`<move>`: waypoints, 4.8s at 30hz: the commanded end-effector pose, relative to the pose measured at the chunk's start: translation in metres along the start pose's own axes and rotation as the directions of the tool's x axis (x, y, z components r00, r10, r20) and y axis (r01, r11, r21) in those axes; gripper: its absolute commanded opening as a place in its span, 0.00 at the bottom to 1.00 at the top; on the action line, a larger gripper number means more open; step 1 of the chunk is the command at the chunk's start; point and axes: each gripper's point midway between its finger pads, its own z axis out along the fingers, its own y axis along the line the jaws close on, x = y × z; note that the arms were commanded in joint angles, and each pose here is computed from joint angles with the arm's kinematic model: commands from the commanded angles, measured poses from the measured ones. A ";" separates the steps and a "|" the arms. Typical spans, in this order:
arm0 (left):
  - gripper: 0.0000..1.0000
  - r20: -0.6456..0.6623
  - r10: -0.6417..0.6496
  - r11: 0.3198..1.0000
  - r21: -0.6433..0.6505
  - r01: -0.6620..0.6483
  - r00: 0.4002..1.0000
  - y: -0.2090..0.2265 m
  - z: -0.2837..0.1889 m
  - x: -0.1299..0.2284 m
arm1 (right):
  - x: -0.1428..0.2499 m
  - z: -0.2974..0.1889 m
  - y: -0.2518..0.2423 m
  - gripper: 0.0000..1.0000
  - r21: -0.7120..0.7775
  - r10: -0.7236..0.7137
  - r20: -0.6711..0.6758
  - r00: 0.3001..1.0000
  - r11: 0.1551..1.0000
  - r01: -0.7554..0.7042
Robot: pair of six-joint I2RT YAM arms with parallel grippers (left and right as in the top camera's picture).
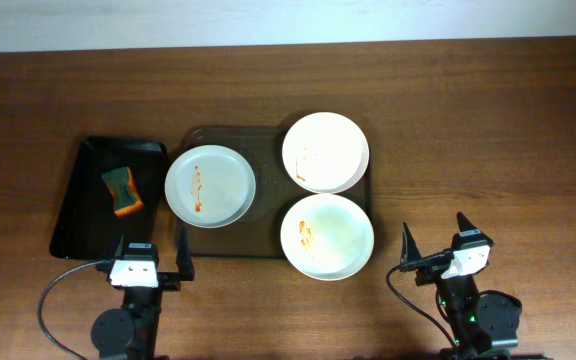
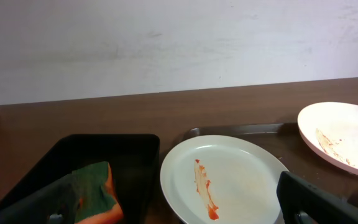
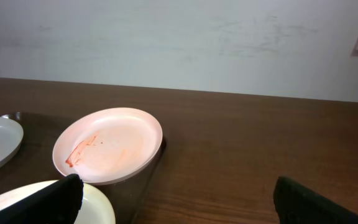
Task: Clean dirty plates on tray and stack at the side
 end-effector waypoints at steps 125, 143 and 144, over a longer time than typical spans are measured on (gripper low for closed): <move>1.00 -0.771 -0.372 0.928 -0.318 0.193 0.518 0.076 0.109 -0.003 | 0.139 0.202 0.294 0.35 -0.235 0.078 -0.814 0.575 0.862 -0.449; 1.00 -0.806 -0.376 0.926 -0.326 0.188 0.457 0.074 0.103 0.012 | 0.120 0.192 0.252 0.04 -0.104 -0.026 -0.922 0.386 0.978 -0.181; 1.00 -0.825 -0.379 0.925 -0.332 0.184 0.419 0.074 0.105 0.028 | 0.121 0.191 0.251 0.04 -0.103 -0.028 -0.925 0.380 0.978 -0.179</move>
